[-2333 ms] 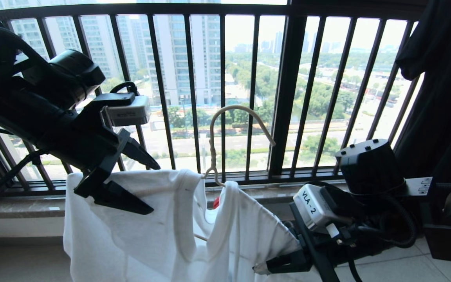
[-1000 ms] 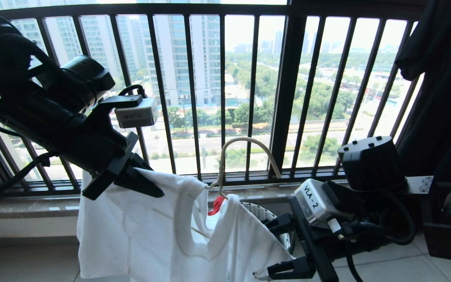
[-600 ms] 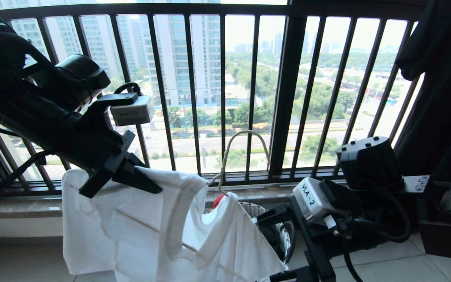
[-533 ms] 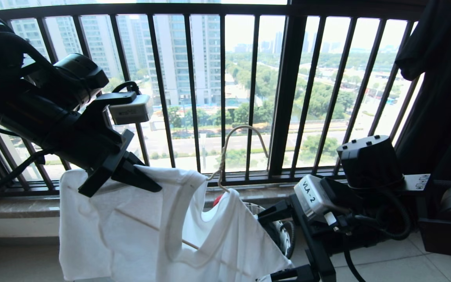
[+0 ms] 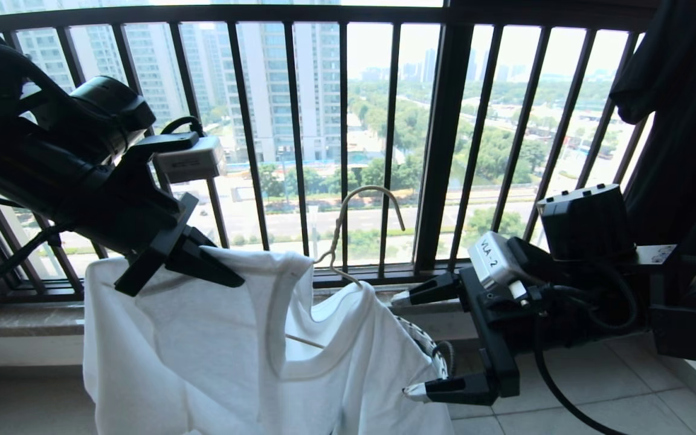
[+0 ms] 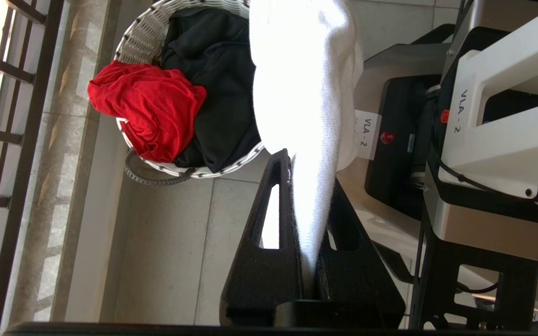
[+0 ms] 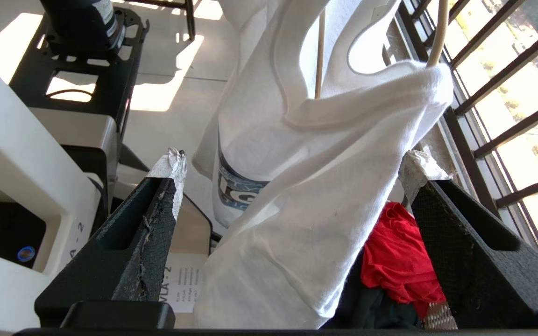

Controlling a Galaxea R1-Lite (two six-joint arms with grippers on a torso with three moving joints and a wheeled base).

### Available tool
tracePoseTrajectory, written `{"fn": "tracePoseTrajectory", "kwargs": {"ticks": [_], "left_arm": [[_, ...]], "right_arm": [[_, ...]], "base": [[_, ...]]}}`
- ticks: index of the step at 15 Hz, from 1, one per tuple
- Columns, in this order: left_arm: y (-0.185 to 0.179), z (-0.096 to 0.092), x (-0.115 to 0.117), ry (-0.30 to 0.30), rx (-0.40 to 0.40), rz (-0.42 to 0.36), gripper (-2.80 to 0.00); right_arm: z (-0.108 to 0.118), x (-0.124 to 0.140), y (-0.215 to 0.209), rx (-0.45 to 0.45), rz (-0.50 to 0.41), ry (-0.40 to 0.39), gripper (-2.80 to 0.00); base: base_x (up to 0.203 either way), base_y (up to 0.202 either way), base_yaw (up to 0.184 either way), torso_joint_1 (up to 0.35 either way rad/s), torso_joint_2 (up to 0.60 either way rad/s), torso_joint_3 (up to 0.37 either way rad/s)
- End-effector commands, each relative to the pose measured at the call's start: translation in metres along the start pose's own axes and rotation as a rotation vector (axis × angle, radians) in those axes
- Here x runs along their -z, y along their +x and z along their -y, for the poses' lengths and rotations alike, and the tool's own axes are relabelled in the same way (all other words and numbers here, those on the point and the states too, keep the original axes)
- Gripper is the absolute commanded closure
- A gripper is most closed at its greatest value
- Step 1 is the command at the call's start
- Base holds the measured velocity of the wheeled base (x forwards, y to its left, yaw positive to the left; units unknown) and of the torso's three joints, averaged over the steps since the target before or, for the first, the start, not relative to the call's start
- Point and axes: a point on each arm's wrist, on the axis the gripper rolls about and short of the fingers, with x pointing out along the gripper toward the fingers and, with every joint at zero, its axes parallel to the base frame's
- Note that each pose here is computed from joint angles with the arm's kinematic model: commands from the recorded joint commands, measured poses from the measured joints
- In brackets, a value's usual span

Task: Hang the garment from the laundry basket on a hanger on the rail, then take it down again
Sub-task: Hang the clothes rack on the clothesline

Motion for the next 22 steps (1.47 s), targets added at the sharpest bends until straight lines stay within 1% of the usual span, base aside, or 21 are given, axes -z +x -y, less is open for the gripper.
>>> {"fn": "tracePoseTrajectory", "kwargs": {"ticks": [1,3,5,9,10,12,13,14,15,16,18,19,20,22], "left_arm": [[-0.006,0.003,-0.001,0.005,-0.012,0.008,0.00],[-0.012,0.005,0.000,0.004,-0.024,0.022,0.00],[-0.014,0.005,0.001,-0.003,-0.025,0.035,0.00],[-0.018,0.005,0.003,-0.013,-0.033,0.047,0.00],[-0.020,0.005,0.003,-0.018,-0.034,0.055,0.00],[-0.022,0.008,0.001,-0.027,-0.024,0.080,0.00],[-0.023,0.009,0.000,-0.023,-0.027,0.087,0.00],[-0.024,0.009,0.000,-0.025,-0.029,0.088,0.00],[-0.023,0.009,0.001,-0.035,-0.023,0.093,0.00],[-0.023,0.008,0.001,-0.047,-0.003,0.121,0.00],[-0.023,0.005,0.001,-0.060,0.048,0.214,0.00],[-0.022,0.004,0.000,-0.058,0.065,0.253,0.00],[-0.020,0.003,0.001,-0.062,0.076,0.274,0.00],[-0.018,0.003,0.002,-0.073,0.117,0.320,0.00]], "right_arm": [[0.015,-0.004,-0.012,0.063,0.013,0.015,-2.80],[0.030,-0.007,-0.030,0.142,0.027,0.060,-2.80],[0.037,-0.011,-0.040,0.195,0.056,0.087,-2.80],[0.043,-0.017,-0.047,0.233,0.087,0.135,-2.80],[0.045,-0.020,-0.048,0.239,0.098,0.159,0.00],[0.047,-0.024,-0.049,0.249,0.115,0.208,0.00],[0.046,-0.029,-0.052,0.274,0.127,0.264,0.00],[0.044,-0.036,-0.057,0.323,0.140,0.334,0.00],[0.043,-0.040,-0.060,0.391,0.148,0.413,0.00],[0.041,-0.043,-0.064,0.464,0.150,0.459,0.00],[0.029,-0.044,-0.073,0.597,0.149,0.561,0.00],[0.025,-0.043,-0.076,0.635,0.153,0.594,0.00],[0.021,-0.042,-0.078,0.679,0.150,0.620,0.00],[0.022,-0.043,-0.079,0.733,0.150,0.622,0.00]], "base": [[0.000,0.000,0.000,0.000,0.00,0.000],[0.000,0.000,0.000,0.000,0.00,0.000],[0.000,0.000,0.000,0.000,0.00,0.000],[0.000,0.000,0.000,0.000,0.00,0.000],[0.000,0.000,0.000,0.000,0.00,0.000],[0.000,0.000,0.000,0.000,0.00,0.000],[0.000,0.000,0.000,0.000,0.00,0.000],[0.000,0.000,0.000,0.000,0.00,0.000],[0.000,0.000,0.000,0.000,0.00,0.000],[0.000,0.000,0.000,0.000,0.00,0.000],[0.000,0.000,0.000,0.000,0.00,0.000],[0.000,0.000,0.000,0.000,0.00,0.000],[0.000,0.000,0.000,0.000,0.00,0.000],[0.000,0.000,0.000,0.000,0.00,0.000]]}}
